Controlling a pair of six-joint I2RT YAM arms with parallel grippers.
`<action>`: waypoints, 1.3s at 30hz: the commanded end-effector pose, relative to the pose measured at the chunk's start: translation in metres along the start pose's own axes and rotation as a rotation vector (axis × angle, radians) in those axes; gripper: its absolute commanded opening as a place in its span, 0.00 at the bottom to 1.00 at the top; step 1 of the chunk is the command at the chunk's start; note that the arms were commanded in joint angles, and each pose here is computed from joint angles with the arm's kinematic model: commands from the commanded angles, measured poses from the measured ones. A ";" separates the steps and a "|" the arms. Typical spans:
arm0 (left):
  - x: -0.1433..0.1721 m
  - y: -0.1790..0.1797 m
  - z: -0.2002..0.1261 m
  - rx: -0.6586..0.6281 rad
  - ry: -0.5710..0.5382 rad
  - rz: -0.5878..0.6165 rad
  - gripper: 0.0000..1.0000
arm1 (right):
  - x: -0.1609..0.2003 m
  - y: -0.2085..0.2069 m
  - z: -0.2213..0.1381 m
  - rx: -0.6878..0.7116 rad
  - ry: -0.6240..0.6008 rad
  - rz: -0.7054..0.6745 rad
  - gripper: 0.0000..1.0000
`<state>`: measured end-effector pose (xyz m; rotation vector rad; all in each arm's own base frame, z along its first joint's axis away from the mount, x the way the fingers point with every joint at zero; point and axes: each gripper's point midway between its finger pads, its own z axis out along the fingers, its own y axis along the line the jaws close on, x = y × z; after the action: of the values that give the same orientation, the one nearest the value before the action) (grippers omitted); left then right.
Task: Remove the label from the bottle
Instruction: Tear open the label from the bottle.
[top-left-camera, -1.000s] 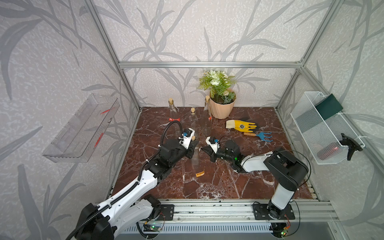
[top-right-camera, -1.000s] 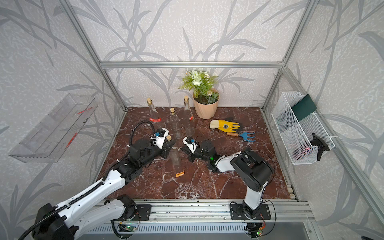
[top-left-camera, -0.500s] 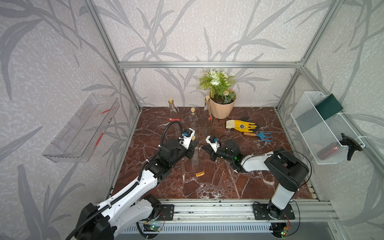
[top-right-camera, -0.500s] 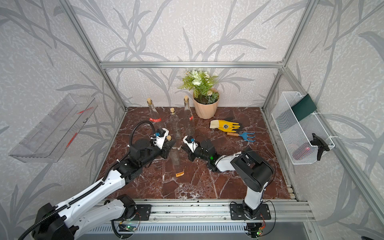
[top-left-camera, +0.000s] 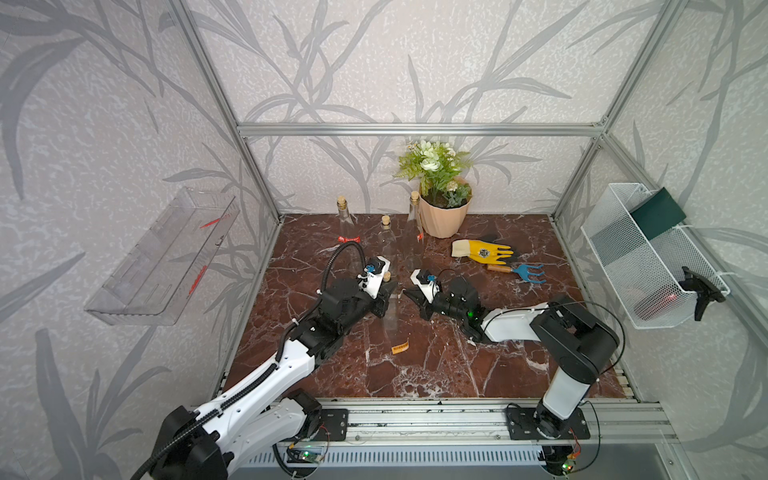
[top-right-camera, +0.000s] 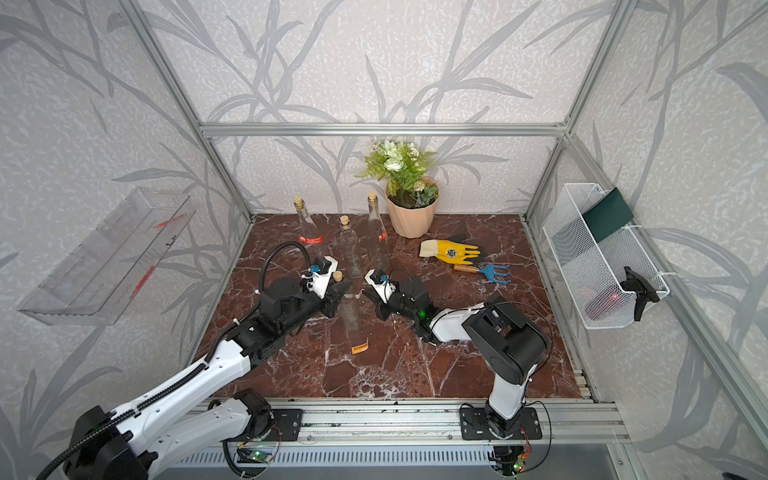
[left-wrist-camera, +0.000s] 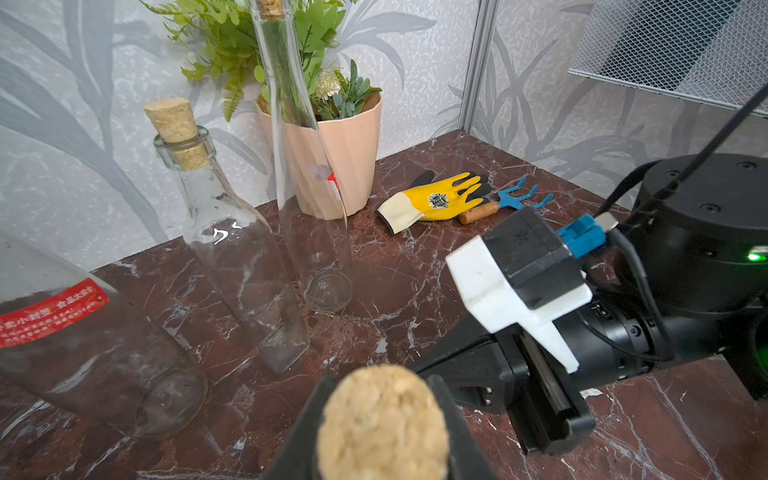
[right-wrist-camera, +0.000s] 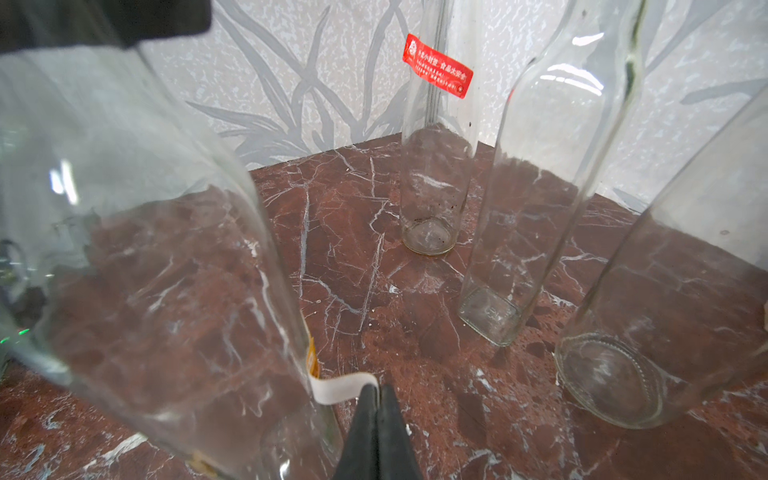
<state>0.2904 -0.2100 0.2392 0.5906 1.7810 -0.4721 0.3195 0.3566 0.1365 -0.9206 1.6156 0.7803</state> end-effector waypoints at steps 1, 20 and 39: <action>0.015 -0.003 0.000 0.006 0.039 -0.006 0.00 | -0.022 -0.005 0.000 0.017 -0.047 -0.023 0.00; 0.014 -0.002 -0.002 0.001 0.039 -0.001 0.00 | -0.019 -0.009 0.003 0.032 -0.043 -0.014 0.00; 0.015 -0.003 -0.001 0.003 0.042 0.000 0.00 | -0.021 -0.010 0.004 0.040 -0.044 -0.006 0.00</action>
<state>0.2896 -0.2105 0.2393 0.5920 1.7798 -0.4690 0.3243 0.3554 0.1386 -0.9037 1.6161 0.7565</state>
